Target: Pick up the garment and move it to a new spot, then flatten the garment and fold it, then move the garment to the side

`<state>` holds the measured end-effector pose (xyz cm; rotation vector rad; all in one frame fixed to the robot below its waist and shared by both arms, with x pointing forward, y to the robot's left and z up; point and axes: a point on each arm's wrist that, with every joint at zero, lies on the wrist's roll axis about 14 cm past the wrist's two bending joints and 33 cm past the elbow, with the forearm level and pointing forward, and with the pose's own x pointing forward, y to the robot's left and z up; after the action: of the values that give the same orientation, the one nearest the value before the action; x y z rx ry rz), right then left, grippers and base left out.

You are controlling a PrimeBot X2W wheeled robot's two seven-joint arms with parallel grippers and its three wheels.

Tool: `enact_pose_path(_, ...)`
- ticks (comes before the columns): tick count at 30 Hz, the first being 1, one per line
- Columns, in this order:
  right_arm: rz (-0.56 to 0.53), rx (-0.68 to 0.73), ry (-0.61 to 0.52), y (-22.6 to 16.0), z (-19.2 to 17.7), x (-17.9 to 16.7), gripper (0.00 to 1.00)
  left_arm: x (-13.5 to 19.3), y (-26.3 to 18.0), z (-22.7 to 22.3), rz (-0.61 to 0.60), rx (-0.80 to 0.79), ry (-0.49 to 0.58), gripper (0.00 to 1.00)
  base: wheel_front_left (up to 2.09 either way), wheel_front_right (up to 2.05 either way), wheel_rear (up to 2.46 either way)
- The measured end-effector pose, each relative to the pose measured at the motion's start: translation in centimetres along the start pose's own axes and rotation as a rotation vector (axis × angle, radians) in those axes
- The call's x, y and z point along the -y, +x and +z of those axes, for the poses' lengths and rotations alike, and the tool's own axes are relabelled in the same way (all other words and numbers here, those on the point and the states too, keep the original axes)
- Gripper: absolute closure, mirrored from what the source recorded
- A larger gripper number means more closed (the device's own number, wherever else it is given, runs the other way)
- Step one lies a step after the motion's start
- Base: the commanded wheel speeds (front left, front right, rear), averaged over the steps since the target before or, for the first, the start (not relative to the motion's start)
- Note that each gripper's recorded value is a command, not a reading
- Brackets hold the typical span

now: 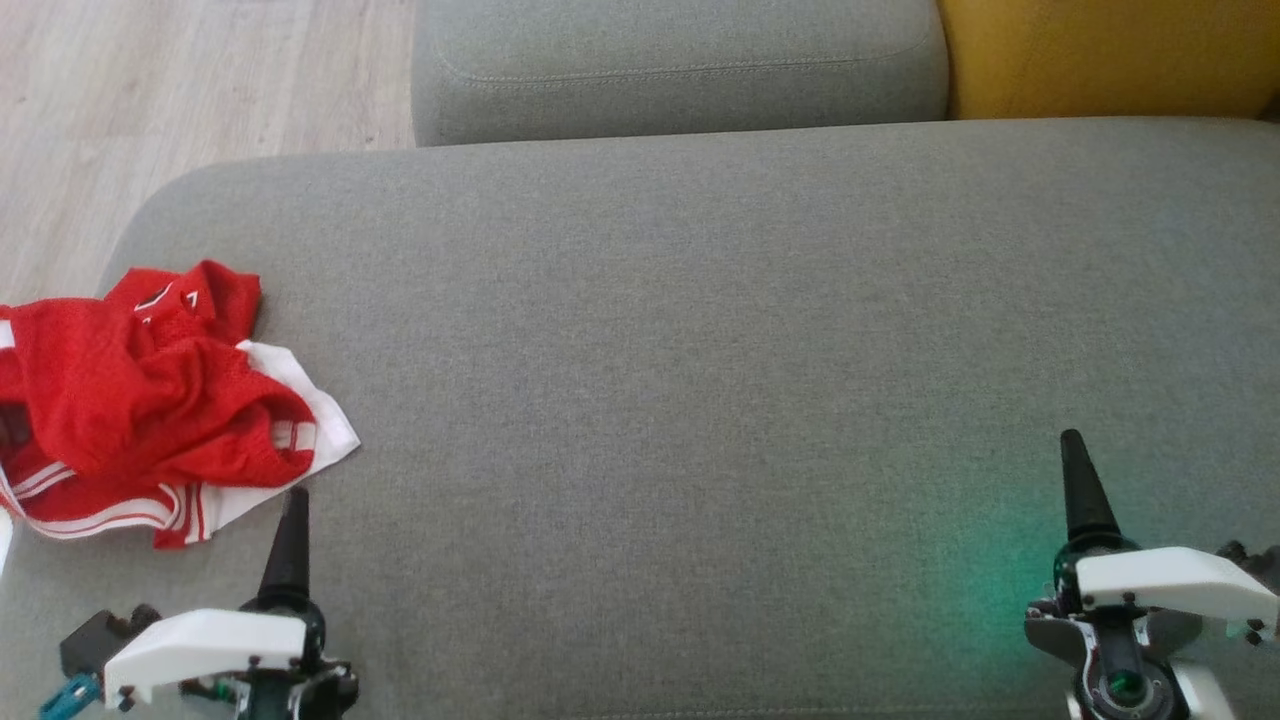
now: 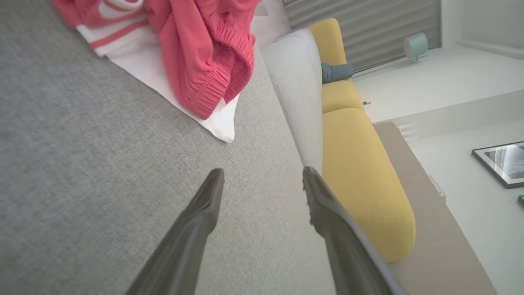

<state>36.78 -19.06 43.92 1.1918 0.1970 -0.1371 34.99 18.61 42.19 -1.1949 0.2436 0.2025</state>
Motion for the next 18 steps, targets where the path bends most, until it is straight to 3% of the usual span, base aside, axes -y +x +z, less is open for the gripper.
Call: enact_pose_path(18,0.001,0.004,-0.251,0.27,-0.23,-0.11,0.00,-0.47,0.02,-0.11,0.038,0.015,0.253,0.00,0.00,0.00,0.00)
